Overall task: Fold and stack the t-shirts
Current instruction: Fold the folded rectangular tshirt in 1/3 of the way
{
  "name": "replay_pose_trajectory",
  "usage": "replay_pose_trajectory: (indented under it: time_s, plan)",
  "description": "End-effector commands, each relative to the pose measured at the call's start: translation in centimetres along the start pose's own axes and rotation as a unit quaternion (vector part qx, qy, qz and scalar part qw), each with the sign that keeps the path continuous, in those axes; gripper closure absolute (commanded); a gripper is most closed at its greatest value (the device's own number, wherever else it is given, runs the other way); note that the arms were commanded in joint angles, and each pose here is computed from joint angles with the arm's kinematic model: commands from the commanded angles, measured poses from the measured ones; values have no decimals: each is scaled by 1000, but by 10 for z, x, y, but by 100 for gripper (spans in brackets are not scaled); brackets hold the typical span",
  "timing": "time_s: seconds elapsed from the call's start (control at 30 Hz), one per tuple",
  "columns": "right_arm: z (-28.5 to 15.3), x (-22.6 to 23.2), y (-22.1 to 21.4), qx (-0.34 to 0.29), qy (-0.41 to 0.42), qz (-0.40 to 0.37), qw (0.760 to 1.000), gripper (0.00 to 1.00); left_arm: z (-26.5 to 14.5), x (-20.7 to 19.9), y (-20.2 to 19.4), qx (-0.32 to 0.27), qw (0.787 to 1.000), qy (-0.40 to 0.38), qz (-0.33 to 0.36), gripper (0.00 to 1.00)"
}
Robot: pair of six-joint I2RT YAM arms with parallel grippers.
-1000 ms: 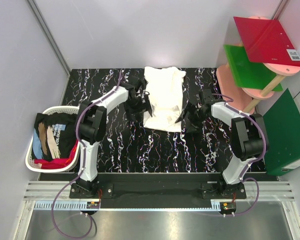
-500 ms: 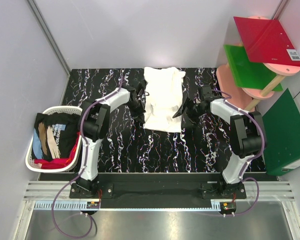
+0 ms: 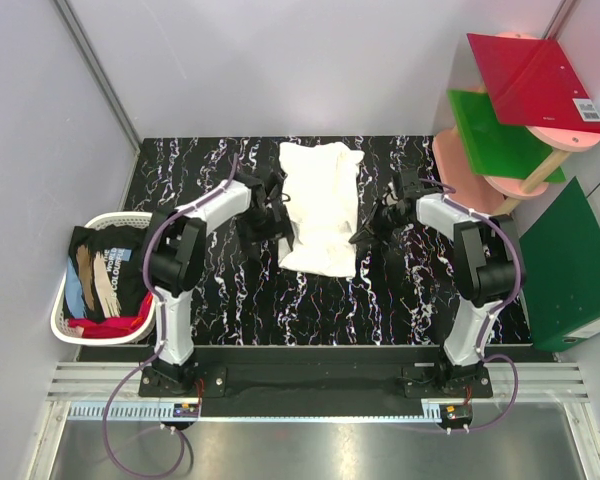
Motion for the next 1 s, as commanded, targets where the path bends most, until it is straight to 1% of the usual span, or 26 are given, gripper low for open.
replay_pose_trajectory:
  time_s: [0.0, 0.03, 0.1, 0.13, 0.17, 0.23, 0.27, 0.47, 0.5, 0.7, 0.8, 0.93, 0.97]
  plan:
    - [-3, 24, 0, 24, 48, -26, 998, 100, -61, -8, 8, -89, 996, -5, 25, 1]
    - [-4, 26, 1, 24, 56, -29, 998, 100, -70, -11, 9, -101, 994, -14, 27, 5]
    - [-4, 31, 1, 28, 64, -34, 997, 100, -81, -20, 13, -110, 993, -35, 26, 71]
    - [-3, 32, 2, 30, 67, -34, 997, 100, -81, -23, 15, -107, 993, -43, 26, 99]
    - [-3, 33, 1, 35, 70, -34, 996, 100, -85, -29, 20, -112, 992, -55, 23, 100]
    - [-1, 36, 3, 39, 74, -36, 996, 100, -79, -39, 24, -99, 992, -76, 30, 100]
    - [1, 36, 4, 45, 76, -35, 995, 100, -83, -47, 30, -105, 990, -87, 37, 100]
    - [11, 39, 10, 64, 80, -28, 994, 100, -62, -81, 39, -64, 985, -147, 55, 100]
    - [12, 40, 11, 64, 80, -26, 994, 100, -51, -83, 38, -51, 987, -145, 54, 100]
    - [21, 38, 16, 69, 73, -5, 995, 100, -18, -80, 35, -28, 992, -120, 39, 100]
    - [21, 37, 17, 65, 70, -5, 995, 100, -7, -77, 40, -30, 994, -104, 34, 100]
    - [22, 33, 16, 63, 65, -2, 996, 100, -2, -81, 55, -48, 994, -96, 32, 100]
    - [23, 30, 16, 65, 62, 1, 996, 100, 5, -79, 59, -50, 994, -87, 31, 100]
Point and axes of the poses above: each gripper's point midway between its finger pads, its own z axis out along the fingers, its own x axis along the line the jaws close on, y = z × x, the point moved 5 cm from there along -z, back along the fingers, and after that the axes turned 14 degrees about z, right-handed, at the moved point
